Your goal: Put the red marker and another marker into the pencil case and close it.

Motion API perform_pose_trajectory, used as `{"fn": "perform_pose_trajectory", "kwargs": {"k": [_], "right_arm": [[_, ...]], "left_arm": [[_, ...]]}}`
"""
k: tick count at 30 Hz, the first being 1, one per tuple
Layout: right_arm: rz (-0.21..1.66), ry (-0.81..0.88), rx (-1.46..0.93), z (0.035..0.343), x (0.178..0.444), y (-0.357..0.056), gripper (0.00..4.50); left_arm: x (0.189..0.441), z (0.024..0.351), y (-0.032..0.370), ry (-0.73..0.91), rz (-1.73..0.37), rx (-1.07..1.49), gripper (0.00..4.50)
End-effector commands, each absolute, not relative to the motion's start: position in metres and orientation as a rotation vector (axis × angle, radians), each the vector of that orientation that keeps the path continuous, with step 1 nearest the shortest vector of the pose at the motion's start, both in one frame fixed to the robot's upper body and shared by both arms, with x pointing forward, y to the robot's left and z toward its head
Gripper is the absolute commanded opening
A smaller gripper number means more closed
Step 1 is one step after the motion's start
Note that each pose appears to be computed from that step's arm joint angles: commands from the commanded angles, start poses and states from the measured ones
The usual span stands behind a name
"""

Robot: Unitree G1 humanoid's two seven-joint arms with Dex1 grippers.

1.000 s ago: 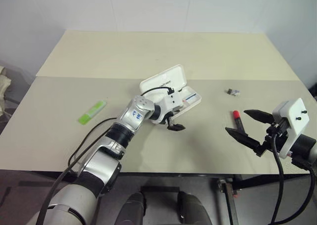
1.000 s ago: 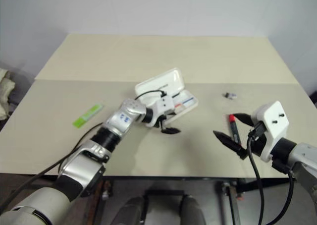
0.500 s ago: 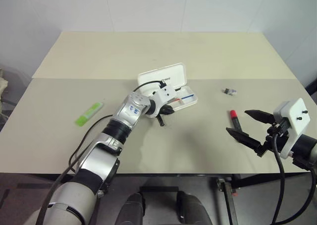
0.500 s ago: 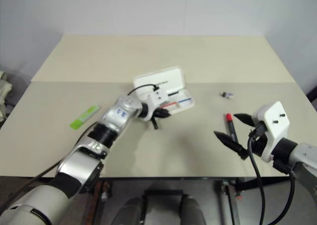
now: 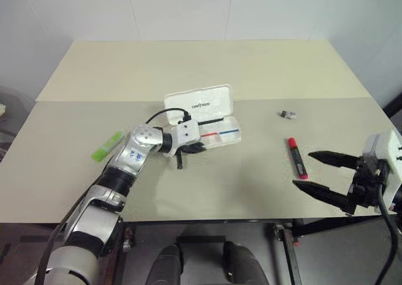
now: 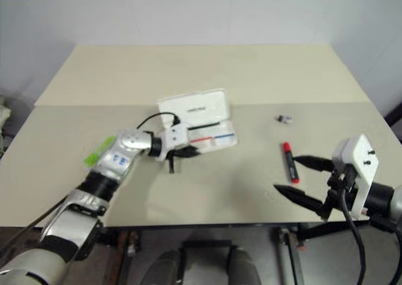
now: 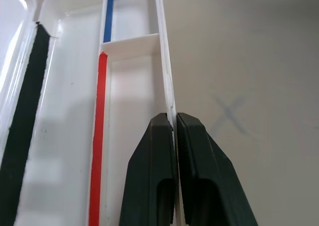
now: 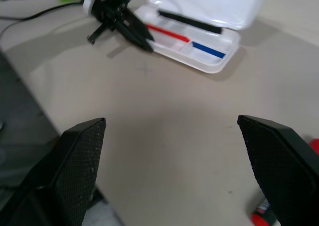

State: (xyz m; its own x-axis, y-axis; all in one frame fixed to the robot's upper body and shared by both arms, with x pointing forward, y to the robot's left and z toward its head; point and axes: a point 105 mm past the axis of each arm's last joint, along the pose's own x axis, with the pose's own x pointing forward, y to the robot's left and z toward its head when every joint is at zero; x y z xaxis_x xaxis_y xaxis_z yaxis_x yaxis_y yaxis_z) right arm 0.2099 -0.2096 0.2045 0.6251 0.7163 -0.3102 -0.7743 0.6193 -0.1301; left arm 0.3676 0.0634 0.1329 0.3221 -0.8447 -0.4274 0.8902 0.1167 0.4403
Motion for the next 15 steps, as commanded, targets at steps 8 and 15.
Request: {"fn": "perform_pose_trajectory", "kwargs": {"k": [8,15], "right_arm": [[0.894,0.225,-0.311,0.207,0.213,-0.208,4.5],[0.894,0.23,-0.32,0.207,0.214,-0.21,4.5]], "left_arm": [[0.303,0.124,0.055,0.073,-1.406,0.708,0.02],[0.29,0.106,0.056,0.121,-1.453,0.771,0.02]]}}
